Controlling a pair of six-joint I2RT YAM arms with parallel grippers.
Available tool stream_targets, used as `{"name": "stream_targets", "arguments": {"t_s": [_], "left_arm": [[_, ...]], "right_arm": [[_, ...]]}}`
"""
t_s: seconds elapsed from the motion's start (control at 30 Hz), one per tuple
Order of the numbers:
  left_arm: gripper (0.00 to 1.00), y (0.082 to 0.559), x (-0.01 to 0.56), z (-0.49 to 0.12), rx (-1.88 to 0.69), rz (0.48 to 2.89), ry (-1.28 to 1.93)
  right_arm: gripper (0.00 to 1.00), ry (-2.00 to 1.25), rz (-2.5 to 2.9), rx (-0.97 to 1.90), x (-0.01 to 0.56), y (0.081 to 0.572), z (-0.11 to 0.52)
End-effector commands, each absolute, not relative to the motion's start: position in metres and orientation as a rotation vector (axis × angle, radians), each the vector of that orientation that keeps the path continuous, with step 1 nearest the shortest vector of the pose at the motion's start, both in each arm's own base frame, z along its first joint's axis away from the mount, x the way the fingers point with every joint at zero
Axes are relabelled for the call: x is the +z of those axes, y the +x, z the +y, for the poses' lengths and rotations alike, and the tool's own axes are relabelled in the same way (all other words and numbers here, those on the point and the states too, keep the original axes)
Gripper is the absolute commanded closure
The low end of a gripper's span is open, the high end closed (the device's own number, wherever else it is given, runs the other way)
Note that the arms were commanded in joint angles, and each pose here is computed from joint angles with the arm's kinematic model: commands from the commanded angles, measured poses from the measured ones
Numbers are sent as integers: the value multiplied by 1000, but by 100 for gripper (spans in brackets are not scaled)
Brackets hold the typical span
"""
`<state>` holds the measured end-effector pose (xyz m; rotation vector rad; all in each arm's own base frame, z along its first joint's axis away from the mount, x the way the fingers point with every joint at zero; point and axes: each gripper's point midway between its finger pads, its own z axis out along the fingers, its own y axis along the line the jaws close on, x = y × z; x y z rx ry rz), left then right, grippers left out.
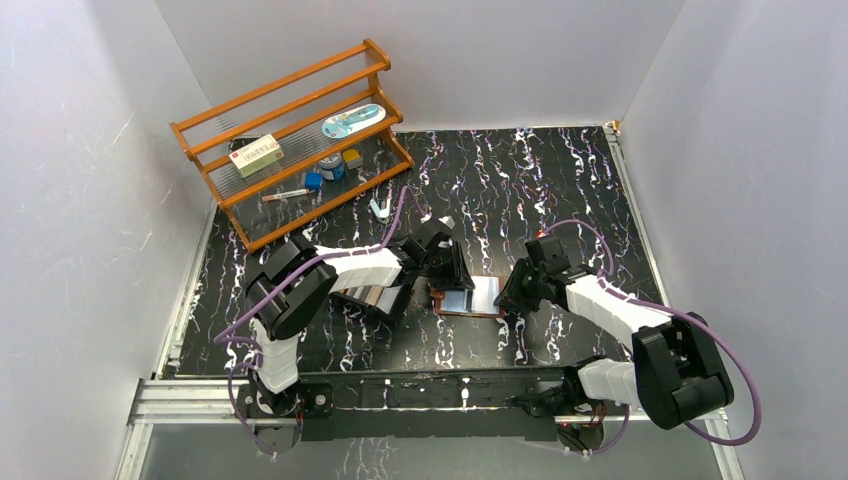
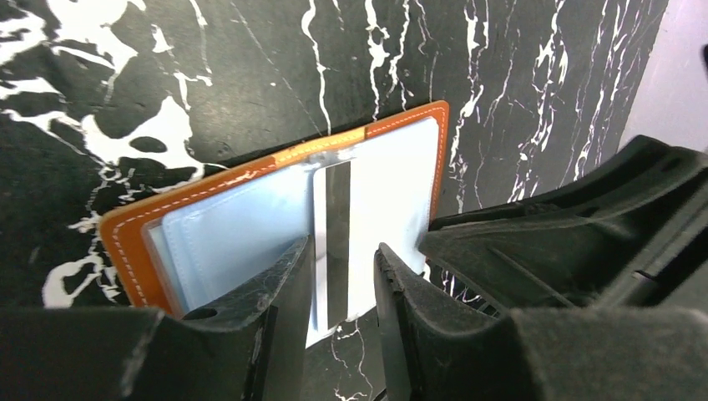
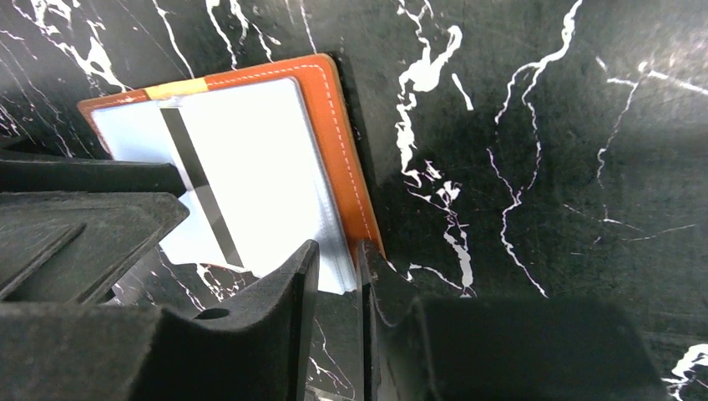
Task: Put the credit cards into the card holder
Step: Insert the credit card into the card holder.
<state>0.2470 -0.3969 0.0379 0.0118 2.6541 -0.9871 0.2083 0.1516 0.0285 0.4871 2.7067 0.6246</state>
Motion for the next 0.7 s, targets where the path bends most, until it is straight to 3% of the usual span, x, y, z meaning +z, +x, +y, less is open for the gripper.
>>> {"name": "stream_targets", "arguments": {"t_s": [0.0, 0.67], "left_arm": [[69, 242, 51, -413, -1047, 2647, 60], [69, 243, 66, -432, -1098, 2627, 93]], "right_arm": [[69, 508, 2689, 681, 25, 209, 158], [68, 510, 2644, 673, 35, 219, 158]]}}
